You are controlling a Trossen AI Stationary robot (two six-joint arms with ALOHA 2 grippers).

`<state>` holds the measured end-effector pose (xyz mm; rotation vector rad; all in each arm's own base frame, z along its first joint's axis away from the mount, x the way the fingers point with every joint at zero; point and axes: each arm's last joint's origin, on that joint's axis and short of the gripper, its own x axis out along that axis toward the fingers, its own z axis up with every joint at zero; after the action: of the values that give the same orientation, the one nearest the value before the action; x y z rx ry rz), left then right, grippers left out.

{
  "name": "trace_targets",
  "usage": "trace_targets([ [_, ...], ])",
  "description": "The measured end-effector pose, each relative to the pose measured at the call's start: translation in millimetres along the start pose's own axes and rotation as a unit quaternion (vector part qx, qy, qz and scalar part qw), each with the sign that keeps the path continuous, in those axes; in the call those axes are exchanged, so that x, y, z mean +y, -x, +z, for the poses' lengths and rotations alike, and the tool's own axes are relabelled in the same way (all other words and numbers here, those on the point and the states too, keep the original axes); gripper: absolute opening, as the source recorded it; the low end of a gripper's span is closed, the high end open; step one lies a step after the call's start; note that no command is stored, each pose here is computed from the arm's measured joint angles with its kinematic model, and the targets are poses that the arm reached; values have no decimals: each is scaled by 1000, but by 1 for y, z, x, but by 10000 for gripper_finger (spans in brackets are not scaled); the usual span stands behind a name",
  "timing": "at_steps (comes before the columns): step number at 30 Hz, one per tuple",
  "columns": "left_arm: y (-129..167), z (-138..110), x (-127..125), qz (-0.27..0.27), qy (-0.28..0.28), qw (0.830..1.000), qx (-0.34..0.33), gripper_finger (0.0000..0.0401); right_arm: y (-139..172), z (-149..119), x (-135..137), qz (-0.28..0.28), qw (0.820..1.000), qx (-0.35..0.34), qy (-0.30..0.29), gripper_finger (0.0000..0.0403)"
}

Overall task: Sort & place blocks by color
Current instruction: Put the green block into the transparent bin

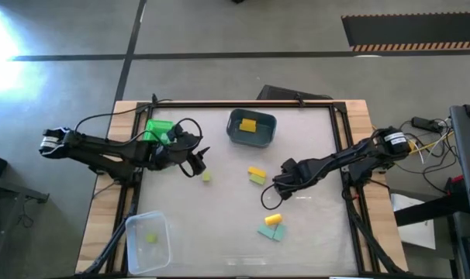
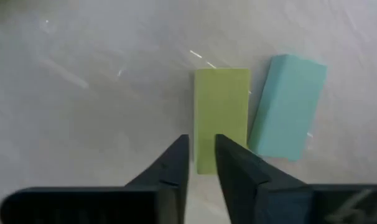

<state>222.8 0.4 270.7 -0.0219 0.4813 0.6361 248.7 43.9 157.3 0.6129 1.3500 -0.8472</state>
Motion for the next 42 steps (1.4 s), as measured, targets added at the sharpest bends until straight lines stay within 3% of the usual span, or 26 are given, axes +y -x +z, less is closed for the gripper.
trace_targets([
  [9,0,0,0,0,0,1000,0,198,16,4,1,7,1000,-10,14,186],
  [17,0,0,0,0,0,1000,0,198,-7,1,0,-15,1000,-17,9,220],
  [26,0,0,0,0,1,1000,-1,198,-25,2,6,-23,999,-33,28,212],
  [34,0,1,-1,-2,4,1000,-5,198,-22,4,7,-12,998,-44,44,110],
  [42,0,2,-1,-3,9,1000,-10,198,-13,5,5,-4,995,-67,69,110],
])
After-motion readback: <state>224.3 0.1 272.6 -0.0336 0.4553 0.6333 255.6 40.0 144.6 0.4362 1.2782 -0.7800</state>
